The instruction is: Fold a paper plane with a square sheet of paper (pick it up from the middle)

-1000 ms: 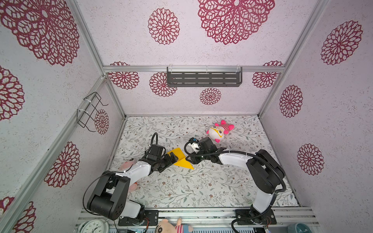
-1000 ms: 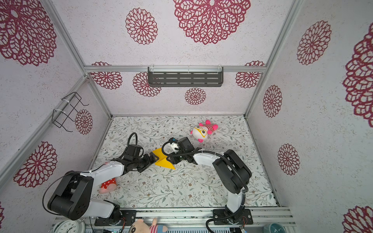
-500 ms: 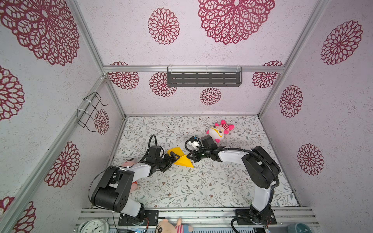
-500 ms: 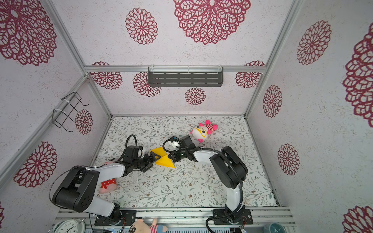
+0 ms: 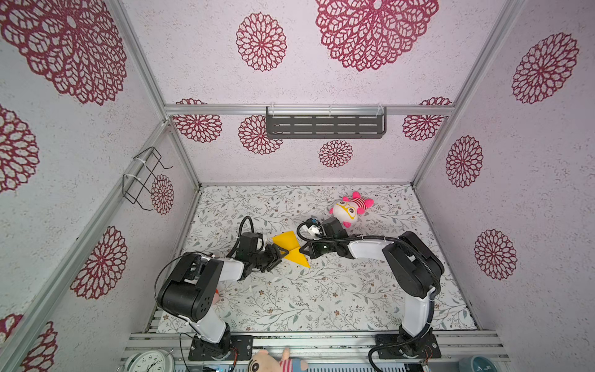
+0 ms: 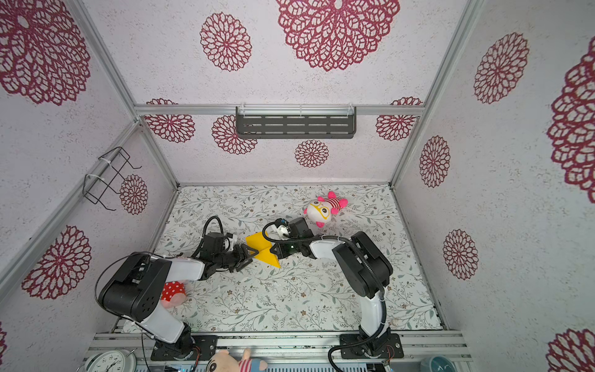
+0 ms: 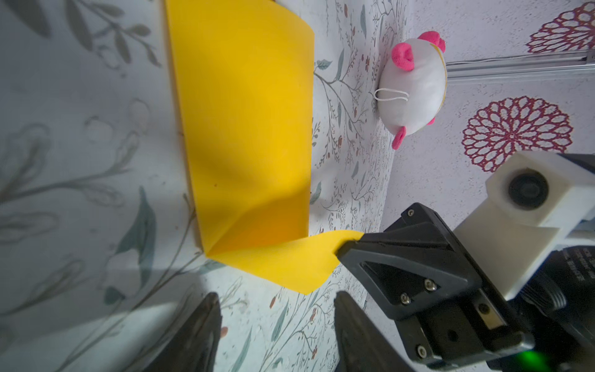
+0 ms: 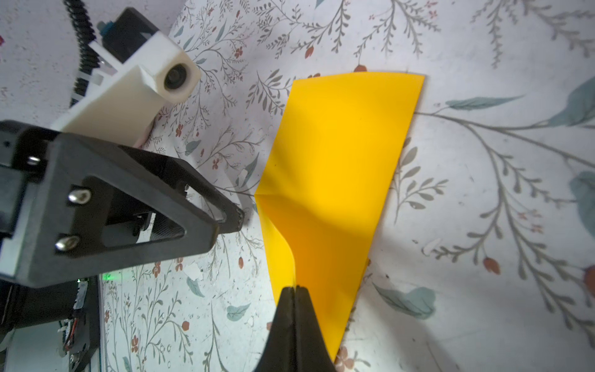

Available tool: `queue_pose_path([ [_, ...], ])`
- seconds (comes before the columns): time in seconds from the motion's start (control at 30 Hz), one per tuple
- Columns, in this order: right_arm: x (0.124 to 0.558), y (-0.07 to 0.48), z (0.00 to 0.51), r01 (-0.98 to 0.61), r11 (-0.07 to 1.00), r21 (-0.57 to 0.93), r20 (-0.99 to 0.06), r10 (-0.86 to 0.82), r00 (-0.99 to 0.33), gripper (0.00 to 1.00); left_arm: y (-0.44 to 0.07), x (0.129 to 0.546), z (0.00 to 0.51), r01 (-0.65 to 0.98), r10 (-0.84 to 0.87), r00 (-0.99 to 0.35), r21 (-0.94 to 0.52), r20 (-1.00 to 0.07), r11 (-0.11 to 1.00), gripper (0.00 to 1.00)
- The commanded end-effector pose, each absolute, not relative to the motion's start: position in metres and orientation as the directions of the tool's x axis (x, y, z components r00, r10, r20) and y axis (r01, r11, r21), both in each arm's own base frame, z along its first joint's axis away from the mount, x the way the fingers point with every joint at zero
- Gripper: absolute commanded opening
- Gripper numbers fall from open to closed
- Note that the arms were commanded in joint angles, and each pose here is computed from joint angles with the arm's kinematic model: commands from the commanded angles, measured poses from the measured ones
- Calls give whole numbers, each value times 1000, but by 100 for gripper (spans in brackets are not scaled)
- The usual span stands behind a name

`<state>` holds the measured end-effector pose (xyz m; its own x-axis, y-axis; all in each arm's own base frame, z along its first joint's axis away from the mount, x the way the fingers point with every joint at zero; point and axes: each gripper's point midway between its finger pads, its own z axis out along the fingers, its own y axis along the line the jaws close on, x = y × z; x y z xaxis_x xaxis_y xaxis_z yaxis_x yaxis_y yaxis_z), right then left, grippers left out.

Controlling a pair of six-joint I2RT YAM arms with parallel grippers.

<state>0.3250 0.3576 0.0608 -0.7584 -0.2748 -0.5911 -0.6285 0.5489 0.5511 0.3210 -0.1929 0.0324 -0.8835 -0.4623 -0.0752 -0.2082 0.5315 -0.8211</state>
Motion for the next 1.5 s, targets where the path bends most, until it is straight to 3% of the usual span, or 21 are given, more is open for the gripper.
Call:
queue_pose_path([
  [0.0, 331, 357, 69, -624, 539, 566, -604, -244, -759, 6, -194, 330, 35, -200, -470, -879, -837, -76, 509, 58],
  [0.2, 329, 356, 72, -617, 518, 592, -599, -229, -767, 9, -196, 334, 34, -207, -478, -876, -849, -60, 486, 58],
  [0.37, 334, 352, 67, -595, 542, 593, -588, -213, -781, 22, -197, 337, 32, -209, -478, -877, -852, -55, 481, 57],
  [0.9, 338, 348, 51, -557, 571, 602, -551, -208, -808, 22, -206, 346, 36, -155, -445, -893, -881, -69, 448, 46],
  [1.27, 342, 346, 57, -555, 573, 603, -561, -190, -806, 27, -205, 348, 36, -164, -453, -890, -886, -57, 433, 48],
  [1.47, 343, 344, 56, -541, 577, 612, -556, -173, -813, 24, -200, 346, 31, -220, -495, -869, -888, -11, 405, 50],
])
